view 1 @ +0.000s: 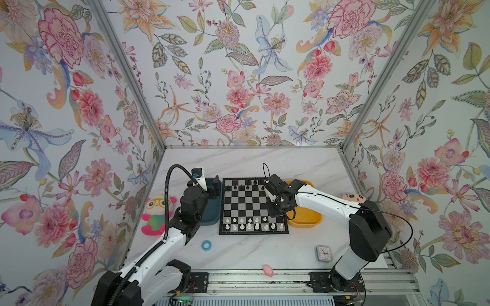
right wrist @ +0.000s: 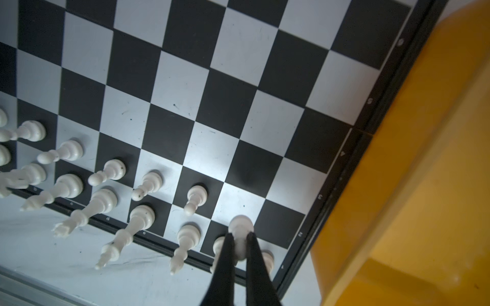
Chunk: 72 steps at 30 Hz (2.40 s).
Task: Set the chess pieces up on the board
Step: 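Carry the white pawn over the board and lower it onto the near row, releasing, then return the empty right gripper over the tray while the left gripper moves over the bin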
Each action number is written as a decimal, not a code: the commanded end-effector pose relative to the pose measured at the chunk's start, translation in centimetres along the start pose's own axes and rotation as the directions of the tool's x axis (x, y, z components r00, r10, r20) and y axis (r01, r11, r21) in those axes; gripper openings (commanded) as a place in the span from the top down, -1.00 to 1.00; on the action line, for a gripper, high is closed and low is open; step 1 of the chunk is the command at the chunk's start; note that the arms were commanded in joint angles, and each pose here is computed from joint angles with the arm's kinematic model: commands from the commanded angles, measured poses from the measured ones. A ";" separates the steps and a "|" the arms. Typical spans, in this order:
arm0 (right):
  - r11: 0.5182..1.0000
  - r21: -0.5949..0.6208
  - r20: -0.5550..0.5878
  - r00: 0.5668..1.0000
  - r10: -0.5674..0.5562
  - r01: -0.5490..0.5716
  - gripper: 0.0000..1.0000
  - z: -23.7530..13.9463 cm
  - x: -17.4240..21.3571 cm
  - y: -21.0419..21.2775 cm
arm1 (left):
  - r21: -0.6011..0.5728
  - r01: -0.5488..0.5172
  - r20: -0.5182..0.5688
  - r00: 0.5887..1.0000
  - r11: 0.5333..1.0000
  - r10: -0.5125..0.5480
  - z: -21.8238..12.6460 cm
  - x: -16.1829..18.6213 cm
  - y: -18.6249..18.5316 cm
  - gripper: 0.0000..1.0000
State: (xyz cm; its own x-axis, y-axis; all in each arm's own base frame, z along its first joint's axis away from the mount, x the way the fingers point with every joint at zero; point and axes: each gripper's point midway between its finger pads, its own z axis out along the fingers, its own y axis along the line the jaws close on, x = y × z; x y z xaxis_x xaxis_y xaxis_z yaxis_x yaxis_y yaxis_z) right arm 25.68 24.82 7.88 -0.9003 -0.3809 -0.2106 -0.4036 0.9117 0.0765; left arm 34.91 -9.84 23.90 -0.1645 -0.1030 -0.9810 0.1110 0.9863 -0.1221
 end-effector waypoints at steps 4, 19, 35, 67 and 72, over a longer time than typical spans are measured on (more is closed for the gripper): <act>1.000 0.015 -0.068 0.998 0.005 -0.004 1.00 1.6 1.5 0.1 | -0.008 0.005 0.019 1.000 1.000 -0.005 -0.2 -0.1 0.4 -0.61; 1.000 0.013 -0.109 0.994 0.003 -0.001 1.00 3.2 2.5 0.2 | -0.010 0.004 0.016 1.000 1.000 -0.004 -0.2 0.0 0.5 -0.61; 1.000 -0.015 0.015 1.000 -0.004 0.004 0.44 -0.3 -0.8 0.9 | -0.004 0.006 0.019 1.000 1.000 -0.006 -0.2 -0.3 0.4 -0.60; 0.990 -0.131 0.414 0.904 0.103 -0.053 0.44 -9.3 -12.1 -4.7 | -0.173 -0.114 -0.341 0.939 0.978 0.050 2.4 -0.2 2.5 -0.57; 0.985 -0.156 0.409 0.904 0.126 -0.067 0.46 -8.7 -12.4 -5.7 | -0.220 -0.130 -0.464 0.886 0.967 0.014 2.7 1.8 4.1 -0.57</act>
State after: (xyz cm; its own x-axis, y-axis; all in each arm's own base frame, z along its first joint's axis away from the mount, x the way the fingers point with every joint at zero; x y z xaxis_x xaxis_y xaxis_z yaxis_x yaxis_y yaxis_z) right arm 37.36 22.92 18.90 -0.8002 -0.1655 -0.5764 -0.3452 0.9131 0.2171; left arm 38.60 -8.03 23.62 -0.4861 -0.0083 -0.8739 -0.0367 0.9993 0.0109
